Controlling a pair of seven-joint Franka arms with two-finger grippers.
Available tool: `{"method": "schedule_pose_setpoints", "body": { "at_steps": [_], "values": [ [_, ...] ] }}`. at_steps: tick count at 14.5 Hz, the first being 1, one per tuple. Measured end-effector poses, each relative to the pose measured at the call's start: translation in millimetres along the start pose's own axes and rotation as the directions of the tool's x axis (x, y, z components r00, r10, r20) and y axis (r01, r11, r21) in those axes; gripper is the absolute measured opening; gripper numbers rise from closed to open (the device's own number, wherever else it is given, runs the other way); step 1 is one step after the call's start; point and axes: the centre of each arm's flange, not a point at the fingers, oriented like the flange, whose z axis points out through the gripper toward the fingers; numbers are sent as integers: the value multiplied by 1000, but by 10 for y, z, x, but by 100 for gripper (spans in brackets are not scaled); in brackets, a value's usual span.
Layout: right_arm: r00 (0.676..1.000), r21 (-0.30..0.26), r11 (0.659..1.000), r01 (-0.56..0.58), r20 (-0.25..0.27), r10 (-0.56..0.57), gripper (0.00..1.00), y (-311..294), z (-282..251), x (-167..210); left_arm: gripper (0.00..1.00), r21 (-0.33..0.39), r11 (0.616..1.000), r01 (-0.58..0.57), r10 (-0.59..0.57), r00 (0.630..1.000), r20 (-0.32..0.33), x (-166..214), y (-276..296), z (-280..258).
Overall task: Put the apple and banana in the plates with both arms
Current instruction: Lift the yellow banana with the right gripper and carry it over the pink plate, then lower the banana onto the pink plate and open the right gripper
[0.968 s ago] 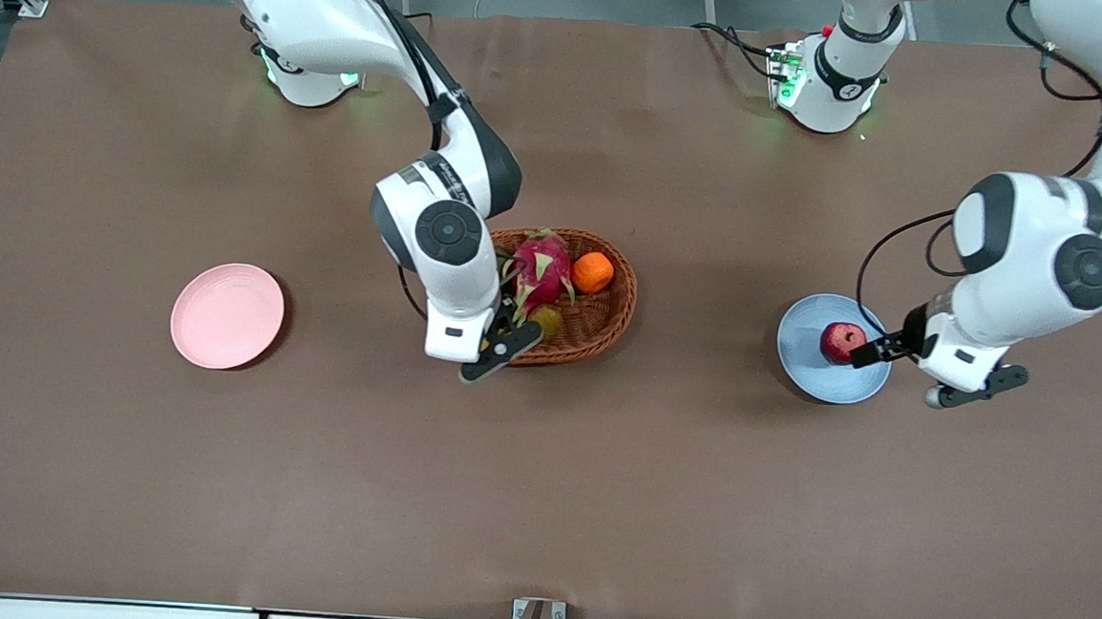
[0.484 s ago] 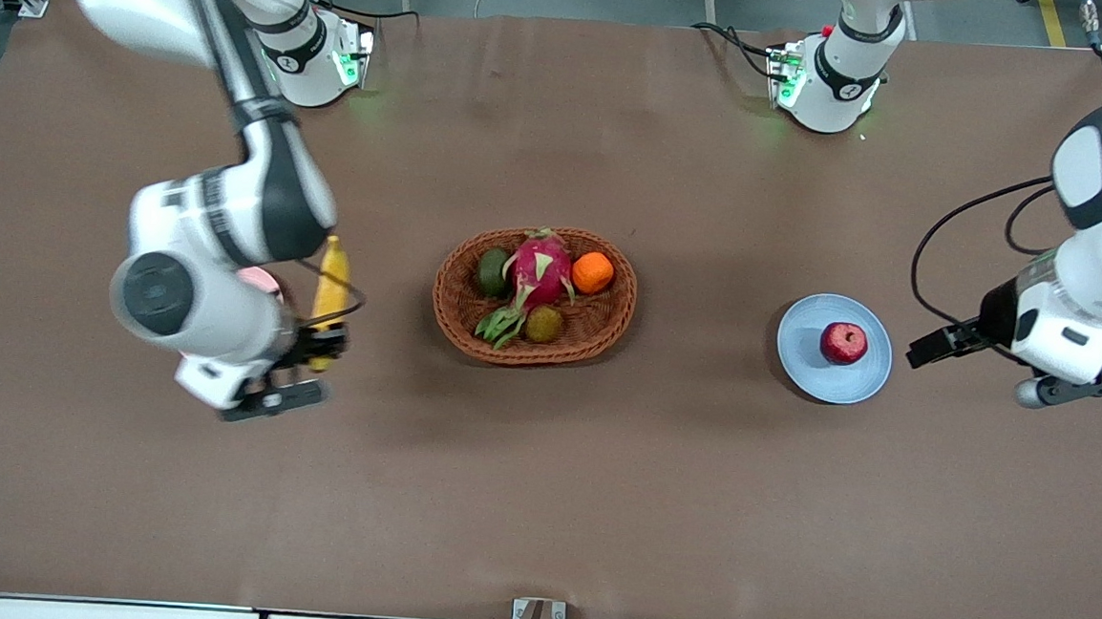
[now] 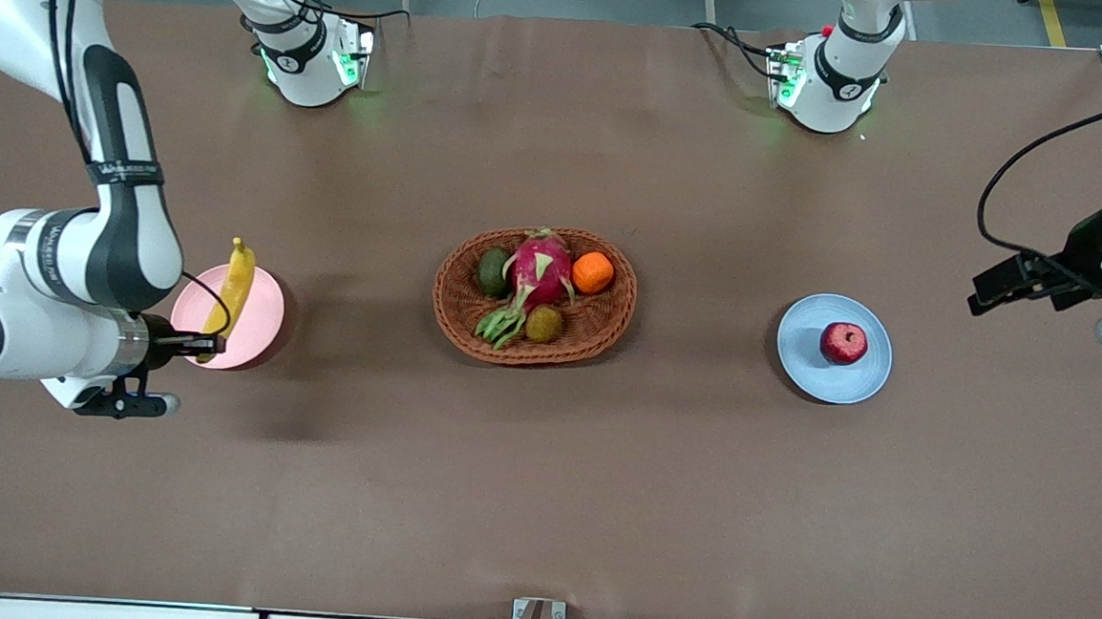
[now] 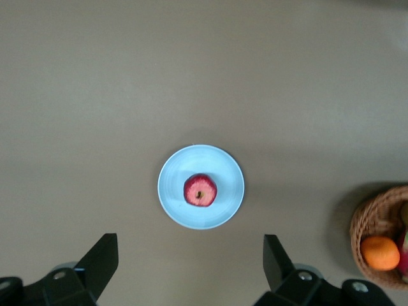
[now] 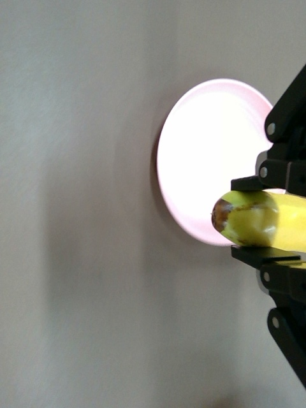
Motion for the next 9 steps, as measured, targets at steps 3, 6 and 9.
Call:
{"method": "schedule_pose_setpoints", "body": {
  "at_steps": [3,6,9],
  "values": [
    [998,2,998,64,-14,-64,39,309,262,-22,100,7,999,-37,37,999,-3,-176,-9,-246],
    [995,-9,995,101,-26,-101,39,428,577,-5,100,16,999,-50,49,998,25,-353,2,-393],
    [994,-8,994,109,-13,-109,39,449,839,45,100,19,998,-60,59,998,36,-430,51,-415]
  ]
}}
